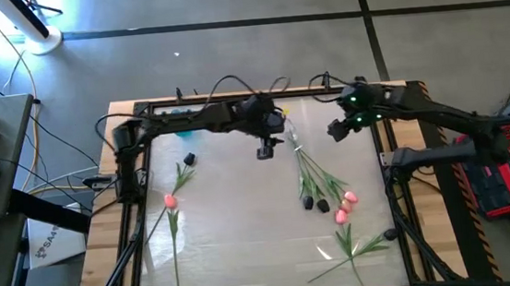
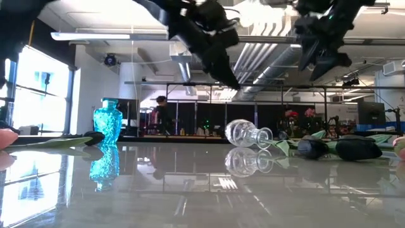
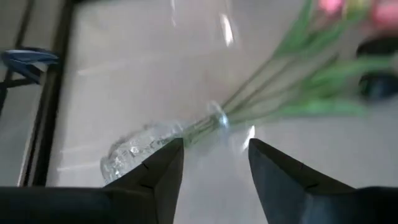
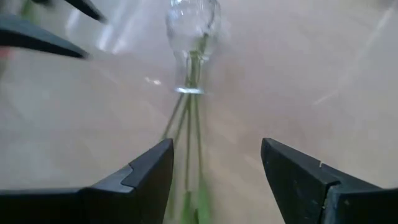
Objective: Sort flowers into vase by color
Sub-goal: Adjust the transparent vase
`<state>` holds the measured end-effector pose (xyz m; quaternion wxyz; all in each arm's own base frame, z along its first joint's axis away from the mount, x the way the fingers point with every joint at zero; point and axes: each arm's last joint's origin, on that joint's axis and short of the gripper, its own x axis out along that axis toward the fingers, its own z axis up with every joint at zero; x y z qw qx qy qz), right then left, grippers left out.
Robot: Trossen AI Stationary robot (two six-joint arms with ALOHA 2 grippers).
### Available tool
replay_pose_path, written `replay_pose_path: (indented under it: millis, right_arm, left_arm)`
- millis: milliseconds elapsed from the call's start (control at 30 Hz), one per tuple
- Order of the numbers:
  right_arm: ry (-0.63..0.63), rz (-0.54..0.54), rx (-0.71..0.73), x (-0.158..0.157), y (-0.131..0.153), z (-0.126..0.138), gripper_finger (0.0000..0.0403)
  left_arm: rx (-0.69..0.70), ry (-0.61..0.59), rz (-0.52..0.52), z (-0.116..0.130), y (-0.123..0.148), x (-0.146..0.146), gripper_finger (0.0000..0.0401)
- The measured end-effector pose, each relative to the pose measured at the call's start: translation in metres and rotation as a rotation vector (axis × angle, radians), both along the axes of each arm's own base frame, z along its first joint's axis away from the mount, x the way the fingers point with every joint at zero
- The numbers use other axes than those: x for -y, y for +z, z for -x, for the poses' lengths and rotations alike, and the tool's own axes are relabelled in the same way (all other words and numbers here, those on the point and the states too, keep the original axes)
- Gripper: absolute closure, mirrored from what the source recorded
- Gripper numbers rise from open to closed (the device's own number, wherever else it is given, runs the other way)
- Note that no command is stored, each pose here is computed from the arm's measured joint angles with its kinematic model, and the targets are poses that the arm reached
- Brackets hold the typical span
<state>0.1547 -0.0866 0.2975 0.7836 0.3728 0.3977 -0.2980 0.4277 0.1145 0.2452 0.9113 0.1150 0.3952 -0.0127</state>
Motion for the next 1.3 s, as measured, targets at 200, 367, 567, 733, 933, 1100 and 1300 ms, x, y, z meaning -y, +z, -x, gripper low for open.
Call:
replay_pose_path:
  millis: [200,367,567,733,933,1100,1300]
  right_arm:
    - [-0.064,-0.005,0.109,-0.013,0.016,0.02,0.0171]
    - [-0.083,-0.019,0.161,-0.024,0.023,0.031,0.0171]
    - [-0.074,-0.024,0.181,-0.031,0.025,0.034,0.0171]
    - [-0.06,-0.017,0.162,-0.034,0.024,0.034,0.0171]
    - [-0.051,-0.022,0.145,-0.035,0.023,0.034,0.0171]
    - [-0.052,-0.031,0.136,-0.036,0.022,0.034,0.0171]
    - [-0.044,-0.076,0.143,-0.037,0.022,0.034,0.0171]
  left_arm:
    - [-0.167,-0.097,-0.138,-0.028,-0.011,-0.01,0.0192]
    - [-0.199,-0.215,-0.223,-0.045,-0.018,-0.012,0.0174]
    - [-0.256,-0.368,-0.368,-0.061,-0.032,-0.005,0.0172]
    - [-0.284,-0.46,-0.43,-0.068,-0.045,-0.004,0.0173]
    - [-0.322,-0.576,-0.523,-0.074,-0.065,-0.003,0.0185]
    - [-0.282,-0.571,-0.616,-0.087,-0.078,-0.005,0.0192]
    - [-0.311,-0.595,-0.615,-0.087,-0.09,-0.004,0.0192]
